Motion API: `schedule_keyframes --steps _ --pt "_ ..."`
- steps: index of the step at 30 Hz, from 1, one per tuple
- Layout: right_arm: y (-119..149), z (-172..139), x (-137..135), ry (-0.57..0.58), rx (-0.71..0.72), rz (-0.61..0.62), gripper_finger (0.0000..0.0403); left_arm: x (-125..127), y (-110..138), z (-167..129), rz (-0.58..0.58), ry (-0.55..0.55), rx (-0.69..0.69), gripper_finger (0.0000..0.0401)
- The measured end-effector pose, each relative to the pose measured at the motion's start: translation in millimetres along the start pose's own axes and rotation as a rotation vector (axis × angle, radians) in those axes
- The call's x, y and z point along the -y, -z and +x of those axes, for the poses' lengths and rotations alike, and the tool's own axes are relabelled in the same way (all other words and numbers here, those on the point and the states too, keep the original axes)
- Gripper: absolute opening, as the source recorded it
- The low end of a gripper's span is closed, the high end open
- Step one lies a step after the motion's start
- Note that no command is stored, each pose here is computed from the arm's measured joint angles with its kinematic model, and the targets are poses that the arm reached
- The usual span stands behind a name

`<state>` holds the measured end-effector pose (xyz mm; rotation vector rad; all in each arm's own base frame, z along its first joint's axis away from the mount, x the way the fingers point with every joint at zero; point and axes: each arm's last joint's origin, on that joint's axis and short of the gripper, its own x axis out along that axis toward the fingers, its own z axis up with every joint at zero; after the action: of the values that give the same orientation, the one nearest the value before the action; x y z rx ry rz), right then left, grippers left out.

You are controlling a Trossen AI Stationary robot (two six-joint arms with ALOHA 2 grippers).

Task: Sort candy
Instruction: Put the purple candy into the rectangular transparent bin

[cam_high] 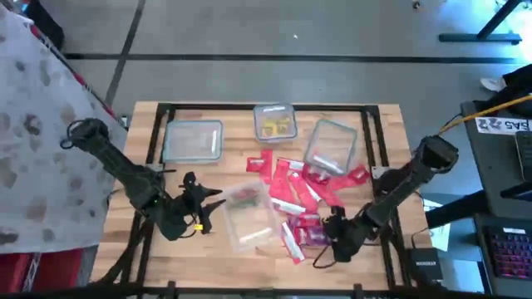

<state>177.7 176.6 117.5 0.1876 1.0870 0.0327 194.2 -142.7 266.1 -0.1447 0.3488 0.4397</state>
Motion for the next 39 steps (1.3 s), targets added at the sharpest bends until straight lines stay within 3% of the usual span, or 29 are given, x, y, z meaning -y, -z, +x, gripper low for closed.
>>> schedule_keyframes --steps 5,11,18,26,31,39 --pt "-1.0 5.9 -2.5 0.01 0.014 0.028 0.0143 0.0 0.0 0.0 0.0 0.0 0.0 0.0129" --pt "-11.1 -3.1 -12.9 0.03 -0.07 0.005 0.0015 0.0 0.0 0.0 -0.007 0.0 0.0 0.0129" --pt "-50.4 -43.5 -40.9 0.114 -0.113 -0.077 0.0006 0.0 0.0 0.0 -0.011 0.0 0.0 0.0129" --pt "-138.3 -80.2 -46.7 0.157 0.227 -0.17 0.0004 0.1 -0.1 0.0 -0.014 0.001 0.001 0.0129" --pt "-190.0 -63.6 -34.1 0.1 0.347 -0.272 0.0002 0.2 -0.2 0.0 -0.018 0.001 0.001 0.0129" --pt "-238.8 -3.0 -11.6 0.133 0.256 -0.274 0.0003 -0.1 0.1 0.0 -0.014 -0.001 -0.001 0.0129"
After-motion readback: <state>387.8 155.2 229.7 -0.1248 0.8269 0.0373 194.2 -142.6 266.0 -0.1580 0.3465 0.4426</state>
